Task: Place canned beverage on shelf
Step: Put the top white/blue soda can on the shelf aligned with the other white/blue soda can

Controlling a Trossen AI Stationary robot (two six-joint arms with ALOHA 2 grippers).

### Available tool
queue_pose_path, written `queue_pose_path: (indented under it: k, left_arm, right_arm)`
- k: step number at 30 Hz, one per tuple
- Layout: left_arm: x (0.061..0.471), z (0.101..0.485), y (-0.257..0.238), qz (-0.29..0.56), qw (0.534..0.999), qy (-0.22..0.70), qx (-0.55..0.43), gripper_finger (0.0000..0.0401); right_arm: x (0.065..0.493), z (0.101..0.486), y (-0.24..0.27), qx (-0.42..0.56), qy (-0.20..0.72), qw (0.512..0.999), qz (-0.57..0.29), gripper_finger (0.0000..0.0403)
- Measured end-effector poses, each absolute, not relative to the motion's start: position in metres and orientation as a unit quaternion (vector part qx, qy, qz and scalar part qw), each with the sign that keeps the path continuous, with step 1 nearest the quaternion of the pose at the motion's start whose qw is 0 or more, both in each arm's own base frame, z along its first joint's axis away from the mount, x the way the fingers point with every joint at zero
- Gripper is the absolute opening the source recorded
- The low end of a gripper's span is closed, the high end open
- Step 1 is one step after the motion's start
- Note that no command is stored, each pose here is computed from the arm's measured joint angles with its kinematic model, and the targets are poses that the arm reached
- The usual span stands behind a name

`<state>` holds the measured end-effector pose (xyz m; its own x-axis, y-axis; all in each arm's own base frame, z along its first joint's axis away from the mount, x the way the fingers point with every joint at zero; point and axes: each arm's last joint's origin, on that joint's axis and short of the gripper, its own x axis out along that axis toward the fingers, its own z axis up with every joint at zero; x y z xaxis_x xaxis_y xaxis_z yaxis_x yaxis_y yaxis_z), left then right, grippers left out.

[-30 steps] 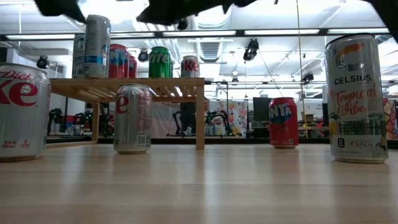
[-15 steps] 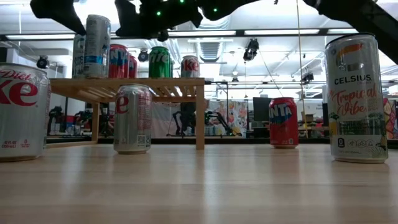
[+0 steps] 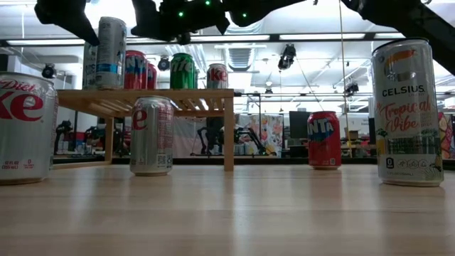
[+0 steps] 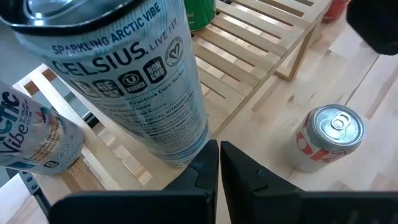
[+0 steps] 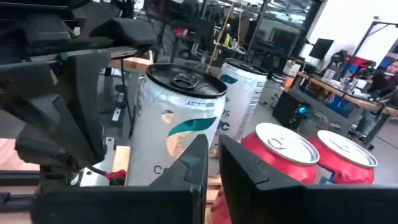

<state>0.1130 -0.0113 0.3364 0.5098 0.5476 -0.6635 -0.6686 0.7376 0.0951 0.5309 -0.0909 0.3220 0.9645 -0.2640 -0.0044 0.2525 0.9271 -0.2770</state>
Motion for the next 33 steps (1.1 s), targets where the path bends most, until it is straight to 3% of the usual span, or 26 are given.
queue_pose_path:
  k: [33]
  left_arm:
    - [0.113, 0.338, -0.01, 0.381, 0.863, 0.323, -0.075, 0.0]
  right_arm:
    - [0.534, 0.31, -0.09, -0.122, -0.003, 0.987, -0.107, 0.0027]
